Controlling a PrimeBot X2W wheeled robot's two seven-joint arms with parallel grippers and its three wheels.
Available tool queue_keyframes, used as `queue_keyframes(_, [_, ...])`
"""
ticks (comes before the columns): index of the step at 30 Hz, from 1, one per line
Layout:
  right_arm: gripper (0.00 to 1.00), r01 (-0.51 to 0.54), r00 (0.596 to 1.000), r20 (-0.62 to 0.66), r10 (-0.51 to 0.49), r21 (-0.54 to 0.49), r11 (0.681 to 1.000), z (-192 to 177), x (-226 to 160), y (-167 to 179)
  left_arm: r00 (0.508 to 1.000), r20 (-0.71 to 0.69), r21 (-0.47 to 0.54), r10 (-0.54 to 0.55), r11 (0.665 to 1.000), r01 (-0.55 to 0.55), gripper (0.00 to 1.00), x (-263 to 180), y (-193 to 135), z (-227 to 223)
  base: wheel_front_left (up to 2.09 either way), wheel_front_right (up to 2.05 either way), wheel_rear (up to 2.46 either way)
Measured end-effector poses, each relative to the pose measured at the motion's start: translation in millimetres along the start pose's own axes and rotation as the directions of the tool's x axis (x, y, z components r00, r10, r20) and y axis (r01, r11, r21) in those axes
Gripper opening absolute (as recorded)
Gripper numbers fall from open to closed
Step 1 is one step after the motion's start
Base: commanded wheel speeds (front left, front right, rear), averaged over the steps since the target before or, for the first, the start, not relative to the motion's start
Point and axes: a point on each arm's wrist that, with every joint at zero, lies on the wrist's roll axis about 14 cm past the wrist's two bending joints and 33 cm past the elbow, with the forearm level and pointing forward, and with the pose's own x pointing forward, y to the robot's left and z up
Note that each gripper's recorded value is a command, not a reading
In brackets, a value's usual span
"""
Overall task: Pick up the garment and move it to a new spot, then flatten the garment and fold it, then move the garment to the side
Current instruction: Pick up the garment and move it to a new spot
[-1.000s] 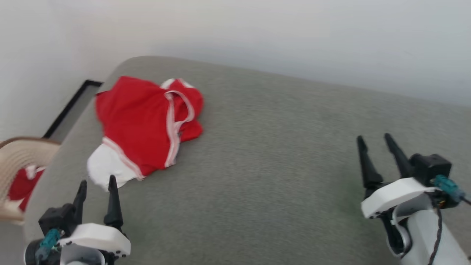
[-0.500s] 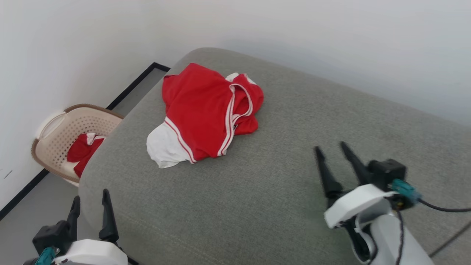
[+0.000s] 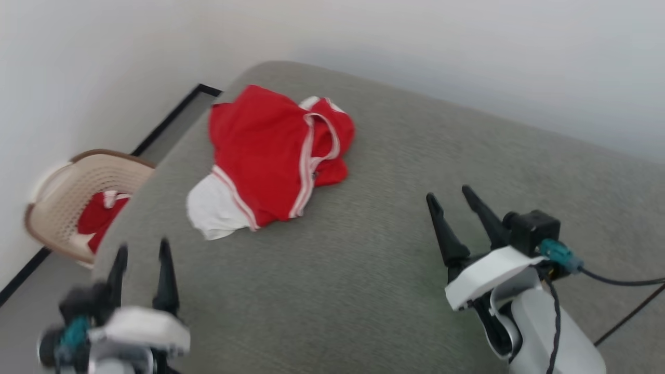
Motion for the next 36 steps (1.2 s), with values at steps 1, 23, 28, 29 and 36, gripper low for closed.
queue_keyframes(1, [1.0,0.009,1.0,0.008,-0.009,-0.002,1.0,3,0,-5,1.0,0.01,0.011,-0.03,0.999,0.03,1.0,9,-8,4,0.0,0.0,0.0])
queue_keyframes(23, [1.0,0.487,0.87,0.058,-0.489,0.053,0.872,7,-103,-183,0.76,-0.57,0.057,-0.311,0.908,0.415,1.0,210,-146,-79,0.0,0.0,0.0])
queue_keyframes(28, [1.0,0.579,0.812,0.055,-0.581,0.049,0.814,6,-134,-210,0.54,-0.8,-0.018,-0.263,0.909,0.416,1.0,197,-156,-142,0.0,0.0,0.0])
queue_keyframes(29, [1.0,0.589,0.805,0.054,-0.591,0.046,0.807,5,-138,-214,0.518,-0.818,-0.012,-0.25,0.908,0.419,1.0,197,-155,-148,0.0,0.0,0.0])
queue_keyframes(36, [1.0,0.619,0.784,0.034,-0.62,0.029,0.785,-2,-149,-225,0.421,-0.883,-0.032,-0.207,0.922,0.386,1.0,198,-155,-178,0.0,0.0,0.0])
